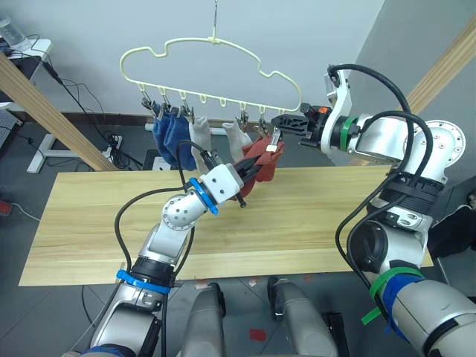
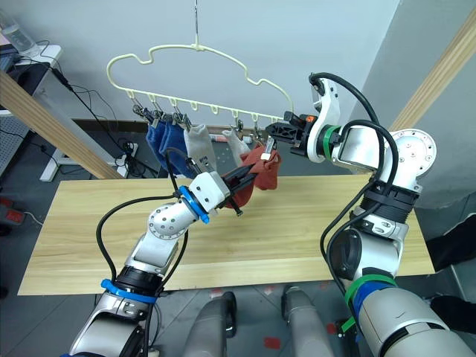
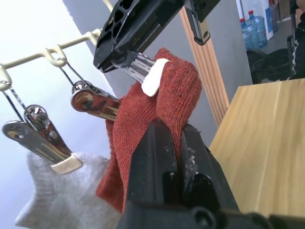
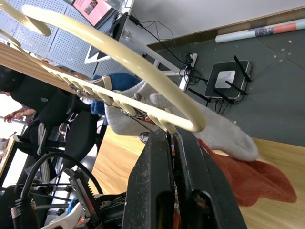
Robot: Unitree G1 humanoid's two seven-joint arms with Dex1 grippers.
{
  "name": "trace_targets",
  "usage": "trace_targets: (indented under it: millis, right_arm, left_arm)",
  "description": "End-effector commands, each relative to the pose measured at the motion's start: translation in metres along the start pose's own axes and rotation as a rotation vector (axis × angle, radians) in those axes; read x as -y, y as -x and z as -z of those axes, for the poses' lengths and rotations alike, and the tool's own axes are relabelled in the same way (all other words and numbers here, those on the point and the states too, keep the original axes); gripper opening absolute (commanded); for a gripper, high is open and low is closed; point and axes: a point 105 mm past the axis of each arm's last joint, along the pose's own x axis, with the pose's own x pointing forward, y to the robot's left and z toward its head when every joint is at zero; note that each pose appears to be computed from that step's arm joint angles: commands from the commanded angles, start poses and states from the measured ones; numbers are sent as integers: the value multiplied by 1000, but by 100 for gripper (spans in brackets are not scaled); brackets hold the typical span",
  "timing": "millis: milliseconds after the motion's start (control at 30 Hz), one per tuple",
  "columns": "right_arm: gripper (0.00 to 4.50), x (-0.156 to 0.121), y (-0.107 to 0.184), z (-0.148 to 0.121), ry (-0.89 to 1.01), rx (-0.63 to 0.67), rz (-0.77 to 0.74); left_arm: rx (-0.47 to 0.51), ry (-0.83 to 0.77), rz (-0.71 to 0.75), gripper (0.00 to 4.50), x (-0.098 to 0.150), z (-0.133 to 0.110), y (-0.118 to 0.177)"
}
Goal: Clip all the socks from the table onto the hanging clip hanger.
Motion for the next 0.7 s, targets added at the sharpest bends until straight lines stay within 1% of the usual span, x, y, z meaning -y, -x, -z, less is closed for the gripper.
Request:
trace_targets:
  millis: [33,67,167,233,267,300,367,433,467,500,533,600,667,700]
  right_arm:
    - [0,1,4,1,10,-1,7]
    - [0,1,4,1,11,-2,9]
    - [75,1,5,2,19,-7,9]
    - [146,1,5,2,25,-8,10]
    - [207,1,5,2,27,-9,10]
    - [220,1,5,2,28,-9,9]
    - [281,2,7,1,31,-2,10]
    - [346,3,12,-1,41,11,13]
    - [388,5,18,-4,58,21,18]
    - [410,6,22,-5,71,27,21]
    - [448,6,24,-5,79,29,23]
    - [448,5,46,-7,177,55,24]
    - [450,4,66,-3,294,47,42]
    - [450,4,70,-1,321,41,45]
  left_arm:
    - [50,-21,-11,2,-1,-12,-4]
    - [51,-21,-12,2,-1,-12,-4]
    - [55,-19,-16,0,-1,-13,-5]
    - [60,-23,-14,0,-1,-14,-5]
    - [62,-26,-12,0,-1,-15,-5]
    - [64,-27,-13,0,-2,-15,-6]
    - [64,-27,-15,0,-3,-16,-8]
    - [63,-22,-11,0,-3,-16,-10]
    - [61,-19,-7,0,-3,-16,-11]
    - [60,-18,-4,0,-3,-16,-12]
    - [59,-17,-2,0,-3,-16,-13]
    - [56,14,10,0,-2,-14,-17]
    - [52,53,25,52,1,-13,-22]
    - [52,61,28,66,1,-13,-23]
